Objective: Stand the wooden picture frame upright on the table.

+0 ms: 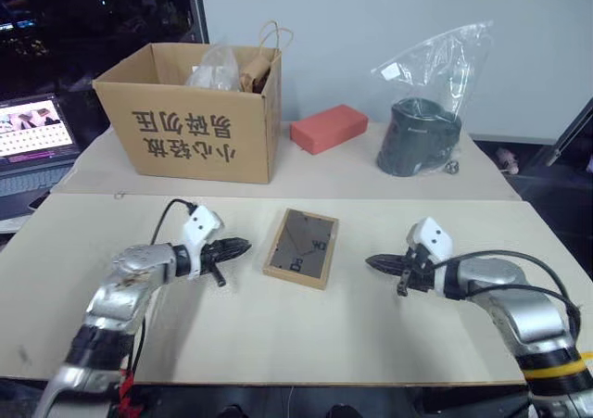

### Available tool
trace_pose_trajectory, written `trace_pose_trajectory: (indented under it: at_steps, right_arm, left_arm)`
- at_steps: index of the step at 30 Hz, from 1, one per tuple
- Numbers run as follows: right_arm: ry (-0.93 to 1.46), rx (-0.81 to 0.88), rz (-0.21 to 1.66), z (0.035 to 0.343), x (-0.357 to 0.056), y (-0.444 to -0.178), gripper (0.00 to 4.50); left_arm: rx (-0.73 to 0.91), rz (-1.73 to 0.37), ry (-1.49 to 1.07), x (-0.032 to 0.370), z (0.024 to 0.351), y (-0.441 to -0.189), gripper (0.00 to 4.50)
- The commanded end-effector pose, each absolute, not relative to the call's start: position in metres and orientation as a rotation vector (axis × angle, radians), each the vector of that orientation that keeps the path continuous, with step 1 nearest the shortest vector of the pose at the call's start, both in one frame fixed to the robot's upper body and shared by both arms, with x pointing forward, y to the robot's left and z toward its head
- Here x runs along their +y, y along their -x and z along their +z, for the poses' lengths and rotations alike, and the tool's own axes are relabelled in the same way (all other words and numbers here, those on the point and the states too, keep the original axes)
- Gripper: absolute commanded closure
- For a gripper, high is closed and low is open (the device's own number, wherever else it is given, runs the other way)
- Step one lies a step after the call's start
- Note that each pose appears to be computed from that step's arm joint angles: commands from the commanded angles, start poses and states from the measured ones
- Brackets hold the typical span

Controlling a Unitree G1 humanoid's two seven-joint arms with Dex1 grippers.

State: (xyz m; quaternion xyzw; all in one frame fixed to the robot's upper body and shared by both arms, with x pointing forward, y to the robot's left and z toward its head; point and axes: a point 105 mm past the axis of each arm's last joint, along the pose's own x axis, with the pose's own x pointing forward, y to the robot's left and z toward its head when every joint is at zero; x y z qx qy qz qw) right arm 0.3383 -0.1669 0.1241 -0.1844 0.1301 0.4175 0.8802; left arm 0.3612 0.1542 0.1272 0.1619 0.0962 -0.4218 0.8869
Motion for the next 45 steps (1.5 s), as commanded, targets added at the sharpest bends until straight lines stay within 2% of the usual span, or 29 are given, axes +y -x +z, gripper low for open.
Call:
trace_pose_trajectory:
  at_steps: [1, 3, 10, 13, 17, 24, 28, 31, 35, 39, 43, 45]
  right_arm:
    - [0.432, 0.254, 0.840, 0.123, -0.167, -0.358, 4.50]
    - [0.440, 0.262, 0.848, 0.120, -0.164, -0.363, 4.50]
    - [0.381, 0.227, 0.908, 0.112, -0.117, -0.389, 4.50]
    - [0.388, 0.225, 0.989, 0.108, -0.099, -0.383, 4.50]
    - [0.379, 0.249, 1.112, 0.101, -0.087, -0.355, 4.50]
    - [0.394, 0.327, 1.181, 0.091, -0.096, -0.310, 4.50]
    - [0.372, 0.380, 1.205, 0.087, -0.098, -0.284, 4.50]
    - [0.338, 0.414, 1.239, 0.086, -0.092, -0.265, 4.50]
    - [0.317, 0.423, 1.250, 0.088, -0.085, -0.255, 4.50]
    - [0.327, 0.418, 1.240, 0.089, -0.084, -0.259, 4.50]
    - [0.393, 0.453, 1.186, 0.089, -0.105, -0.268, 4.50]
    - [0.402, 0.473, 1.179, 0.093, -0.120, -0.268, 4.50]
  left_arm:
    - [0.186, -0.903, -0.405, 0.138, 0.121, -0.373, 4.45]
    - [0.194, -0.919, -0.432, 0.133, 0.116, -0.377, 4.45]
    - [0.197, -0.982, -0.479, 0.102, 0.098, -0.391, 4.45]
    - [0.152, -1.068, -0.436, 0.084, 0.107, -0.382, 4.45]
    - [0.194, -1.159, -0.434, 0.083, 0.101, -0.357, 4.45]
    - [0.359, -1.176, -0.476, 0.112, 0.074, -0.308, 4.45]
    - [0.432, -1.110, -0.445, 0.132, 0.068, -0.293, 4.45]
    - [0.459, -0.965, -0.438, 0.156, 0.068, -0.300, 4.45]
    - [0.465, -0.806, -0.408, 0.182, 0.074, -0.315, 4.45]
    - [0.499, -0.743, -0.342, 0.196, 0.075, -0.316, 4.45]
    - [0.542, -0.698, -0.287, 0.215, 0.078, -0.307, 4.45]
    - [0.516, -0.601, -0.123, 0.227, 0.094, -0.311, 4.45]
